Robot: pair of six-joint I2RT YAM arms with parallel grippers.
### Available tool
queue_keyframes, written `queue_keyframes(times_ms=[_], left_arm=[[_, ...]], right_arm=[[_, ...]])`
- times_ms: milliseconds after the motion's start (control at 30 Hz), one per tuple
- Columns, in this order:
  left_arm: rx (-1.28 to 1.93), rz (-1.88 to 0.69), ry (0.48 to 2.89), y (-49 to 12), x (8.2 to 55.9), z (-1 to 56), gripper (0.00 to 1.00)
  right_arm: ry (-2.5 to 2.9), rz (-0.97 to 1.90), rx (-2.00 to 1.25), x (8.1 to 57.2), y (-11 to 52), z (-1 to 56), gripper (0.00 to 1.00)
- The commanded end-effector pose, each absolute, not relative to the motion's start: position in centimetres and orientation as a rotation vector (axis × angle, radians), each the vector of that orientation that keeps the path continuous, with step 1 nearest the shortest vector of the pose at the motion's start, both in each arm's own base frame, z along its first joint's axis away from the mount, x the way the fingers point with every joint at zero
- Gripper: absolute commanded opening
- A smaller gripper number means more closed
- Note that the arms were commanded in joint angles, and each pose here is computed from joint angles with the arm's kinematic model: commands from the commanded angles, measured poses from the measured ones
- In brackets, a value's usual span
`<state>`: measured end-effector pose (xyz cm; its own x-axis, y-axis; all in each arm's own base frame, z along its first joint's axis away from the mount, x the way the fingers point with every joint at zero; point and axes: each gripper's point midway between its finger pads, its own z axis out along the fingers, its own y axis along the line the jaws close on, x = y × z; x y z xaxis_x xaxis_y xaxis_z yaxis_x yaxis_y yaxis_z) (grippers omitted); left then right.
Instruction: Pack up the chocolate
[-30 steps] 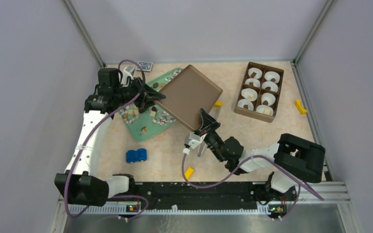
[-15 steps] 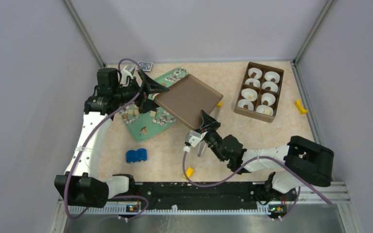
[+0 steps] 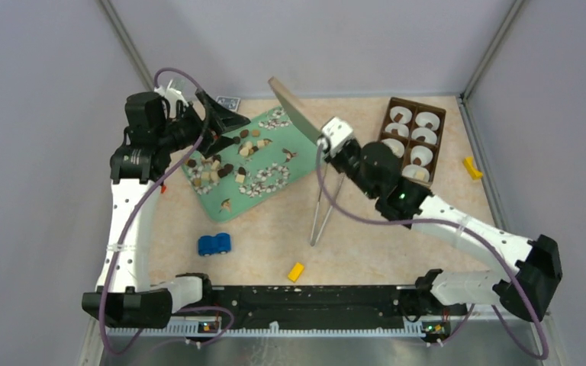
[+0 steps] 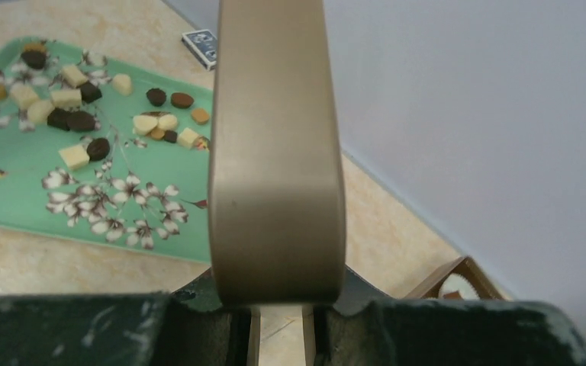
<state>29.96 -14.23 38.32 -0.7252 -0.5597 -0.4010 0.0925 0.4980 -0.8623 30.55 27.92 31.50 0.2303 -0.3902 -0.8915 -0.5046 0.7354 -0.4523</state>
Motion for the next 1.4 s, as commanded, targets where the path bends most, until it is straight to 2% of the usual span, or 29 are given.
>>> queue_keyframes(times_ms=[0,133,200,300,433,533,767,1000,1200,1367], left_arm=[[-0.301,-1.085,1.997,-12.7,30.1,39.7,0.99],[-0.230,-0.956,1.952,-11.5,30.9,39.2,0.99],[-0.161,-1.002,1.945,-12.3,30.8,38.4,0.99],[0.002,-1.104,1.940,-15.6,30.5,37.0,0.99],[0.180,-1.089,2.018,-21.3,30.9,33.2,0.99],[0.259,-1.080,2.100,-25.3,31.6,30.0,0.99],[0.413,-1.027,2.216,-33.3,32.2,24.2,0.97],[0.383,-1.006,2.231,-38.1,33.6,20.9,0.91],[0.291,-0.888,2.273,-42.7,35.7,17.9,0.94],[0.153,-0.790,2.174,-44.5,39.0,17.0,0.88]], right_arm=[[1.527,0.423,-0.589,31.8,25.4,37.7,0.00],[1.636,0.606,-0.496,34.3,22.6,40.2,0.00],[1.682,0.686,-0.473,35.3,21.0,40.6,0.00],[1.777,0.815,-0.391,37.6,17.0,40.1,0.00],[1.811,1.156,-0.316,39.2,12.4,39.0,0.00],[1.816,1.273,-0.231,40.5,9.3,37.5,0.00],[1.852,1.149,-0.039,42.4,3.4,36.3,0.00],[1.703,0.771,0.113,43.2,-0.4,40.4,0.00],[1.516,0.453,0.238,40.9,-4.1,44.8,0.00],[1.456,0.344,0.285,39.5,-5.5,45.9,0.00]])
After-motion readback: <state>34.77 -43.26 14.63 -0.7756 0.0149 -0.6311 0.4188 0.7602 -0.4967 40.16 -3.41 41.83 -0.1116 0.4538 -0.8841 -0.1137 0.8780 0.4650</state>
